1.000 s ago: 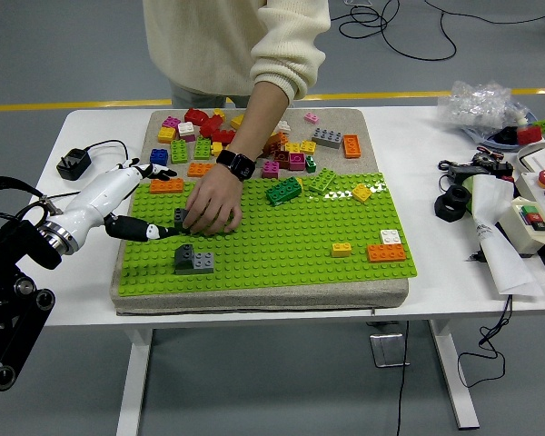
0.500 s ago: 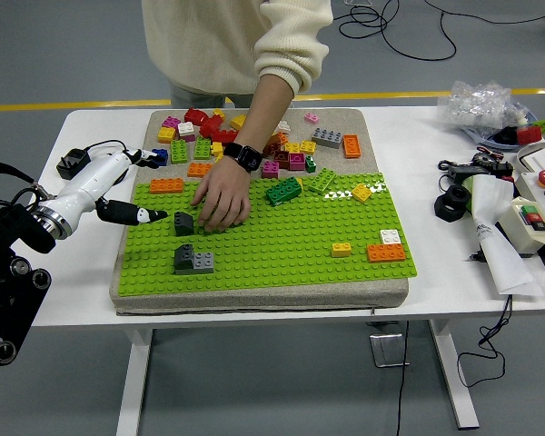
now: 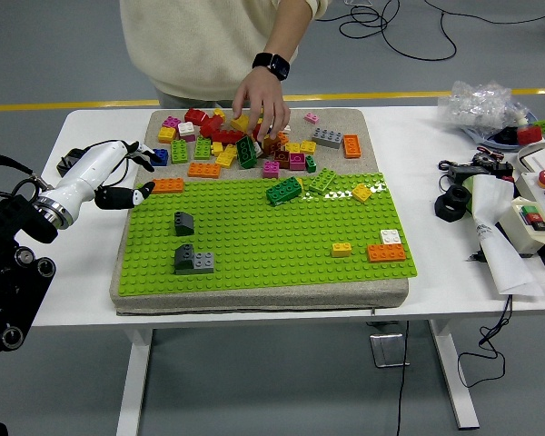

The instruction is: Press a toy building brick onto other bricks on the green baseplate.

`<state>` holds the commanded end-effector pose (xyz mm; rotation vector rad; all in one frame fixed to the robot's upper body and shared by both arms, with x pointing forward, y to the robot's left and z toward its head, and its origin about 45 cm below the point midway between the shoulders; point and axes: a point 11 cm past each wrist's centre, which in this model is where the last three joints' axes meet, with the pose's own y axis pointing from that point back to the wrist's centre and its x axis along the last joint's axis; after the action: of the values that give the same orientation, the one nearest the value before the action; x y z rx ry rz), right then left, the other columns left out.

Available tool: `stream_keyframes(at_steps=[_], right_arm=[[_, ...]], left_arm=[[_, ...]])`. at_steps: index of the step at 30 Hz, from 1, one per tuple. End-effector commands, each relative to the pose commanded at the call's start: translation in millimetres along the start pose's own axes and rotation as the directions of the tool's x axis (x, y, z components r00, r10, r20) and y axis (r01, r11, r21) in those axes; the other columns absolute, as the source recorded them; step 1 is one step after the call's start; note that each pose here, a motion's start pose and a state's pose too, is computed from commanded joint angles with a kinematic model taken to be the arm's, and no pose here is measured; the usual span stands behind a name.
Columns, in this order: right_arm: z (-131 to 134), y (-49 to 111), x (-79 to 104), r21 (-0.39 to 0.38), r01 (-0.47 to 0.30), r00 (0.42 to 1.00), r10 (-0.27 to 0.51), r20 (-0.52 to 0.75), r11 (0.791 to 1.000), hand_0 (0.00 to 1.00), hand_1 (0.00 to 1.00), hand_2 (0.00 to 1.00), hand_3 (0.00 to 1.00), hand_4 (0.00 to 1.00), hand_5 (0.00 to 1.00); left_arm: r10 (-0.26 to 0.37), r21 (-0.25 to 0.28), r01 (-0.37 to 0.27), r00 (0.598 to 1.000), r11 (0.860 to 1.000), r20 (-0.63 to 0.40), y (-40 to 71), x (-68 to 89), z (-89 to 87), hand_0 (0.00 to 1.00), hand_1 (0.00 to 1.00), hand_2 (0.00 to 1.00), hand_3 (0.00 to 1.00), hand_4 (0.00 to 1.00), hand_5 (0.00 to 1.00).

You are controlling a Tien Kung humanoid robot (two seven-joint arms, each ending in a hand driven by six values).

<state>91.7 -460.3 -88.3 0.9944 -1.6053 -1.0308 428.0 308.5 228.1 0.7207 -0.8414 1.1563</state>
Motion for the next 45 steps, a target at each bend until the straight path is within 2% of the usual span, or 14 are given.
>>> stream_keyframes(at_steps=[1,2,7,8,11,13,14,25,37,45], right_arm=[[0,0.0,0.1,0.0,0.0,1.0,0.0,0.0,1.0,0.785,0.711,0.758,0.767,0.998,0.691],[0,0.0,0.1,0.0,0.0,1.0,0.0,0.0,1.0,0.785,0.711,0.757,0.767,0.998,0.691],[-1,0.1,0.2,0.001,-0.001,1.0,0.001,-0.001,1.0,0.785,0.711,0.757,0.767,0.998,0.691],[-1,0.1,0.2,0.001,-0.001,1.0,0.001,-0.002,1.0,0.785,0.712,0.758,0.767,0.998,0.691],[-1,0.1,0.1,0.001,-0.001,1.0,0.001,-0.003,1.0,0.785,0.712,0.758,0.767,0.998,0.691],[-1,0.1,0.0,0.002,-0.001,1.0,0.001,-0.006,1.0,0.785,0.712,0.758,0.767,0.998,0.691],[-1,0.1,0.1,0.002,-0.001,1.0,0.001,-0.007,1.0,0.785,0.711,0.758,0.767,0.998,0.691],[-1,0.1,0.8,0.002,-0.001,1.0,0.001,-0.015,1.0,0.785,0.712,0.758,0.767,0.998,0.691],[-4,0.3,0.2,0.005,0.0,1.0,0.0,-0.02,1.0,0.785,0.712,0.758,0.767,0.998,0.691],[-4,0.4,0.5,0.005,0.001,1.0,0.0,-0.017,1.0,0.785,0.713,0.758,0.768,0.998,0.692]], left_arm=[[-0.001,-0.001,0.001,1.0,1.0,-0.001,-0.3,0.0,0.1,0.767,0.65,0.559,0.63,0.49,0.002],[-0.001,-0.001,0.001,1.0,1.0,-0.002,-0.5,-0.1,0.1,0.803,0.712,0.593,0.707,0.622,0.002],[-0.033,0.001,0.033,0.999,0.999,-0.004,-1.9,-4.4,-0.3,0.803,0.712,0.593,0.707,0.622,0.002],[-0.046,0.002,0.046,0.999,0.999,-0.004,-2.4,-6.7,-0.4,0.836,0.744,0.669,0.804,0.772,0.002],[-0.056,0.003,0.056,0.998,0.998,-0.005,-2.9,-8.6,-0.5,0.836,0.744,0.669,0.804,0.772,0.002],[-0.084,0.008,0.084,0.996,0.996,-0.013,-5.1,-17.4,-1.0,0.836,0.744,0.669,0.804,0.772,0.002],[-0.092,0.01,0.092,0.996,0.996,-0.016,-5.8,-19.9,-1.5,0.901,0.798,0.771,0.828,0.911,0.078],[-0.162,0.051,0.164,0.986,0.985,-0.043,-11.2,-49.2,-12.6,0.912,0.804,0.774,0.83,0.902,0.067],[-0.18,0.084,0.186,0.981,0.979,-0.076,-13.8,-64.2,-22.5,0.914,0.797,0.766,0.825,0.919,0.093],[-0.168,0.083,0.175,0.982,0.981,-0.091,-16.4,-68.7,-21.8,0.896,0.779,0.735,0.813,0.914,0.091]])
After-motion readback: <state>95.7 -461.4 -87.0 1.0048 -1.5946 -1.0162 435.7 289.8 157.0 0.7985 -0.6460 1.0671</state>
